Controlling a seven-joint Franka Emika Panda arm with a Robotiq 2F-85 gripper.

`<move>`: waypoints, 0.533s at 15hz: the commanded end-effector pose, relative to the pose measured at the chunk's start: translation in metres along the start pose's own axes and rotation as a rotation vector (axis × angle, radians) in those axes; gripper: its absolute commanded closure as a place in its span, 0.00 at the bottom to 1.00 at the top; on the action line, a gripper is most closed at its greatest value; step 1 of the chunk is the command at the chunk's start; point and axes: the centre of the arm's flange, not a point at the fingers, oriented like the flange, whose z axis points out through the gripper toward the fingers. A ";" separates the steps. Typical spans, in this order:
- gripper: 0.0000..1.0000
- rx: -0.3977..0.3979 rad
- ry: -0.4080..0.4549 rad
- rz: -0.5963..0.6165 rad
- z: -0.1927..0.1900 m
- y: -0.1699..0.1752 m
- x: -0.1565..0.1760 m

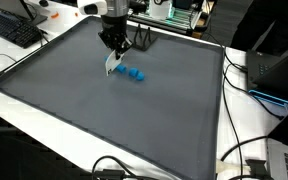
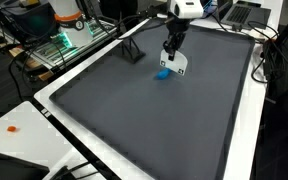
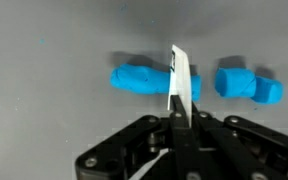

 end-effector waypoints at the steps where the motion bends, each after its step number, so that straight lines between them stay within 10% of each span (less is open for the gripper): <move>1: 0.99 0.003 -0.024 0.007 0.017 0.002 -0.003; 8: 0.99 0.013 -0.061 0.015 0.039 0.002 -0.009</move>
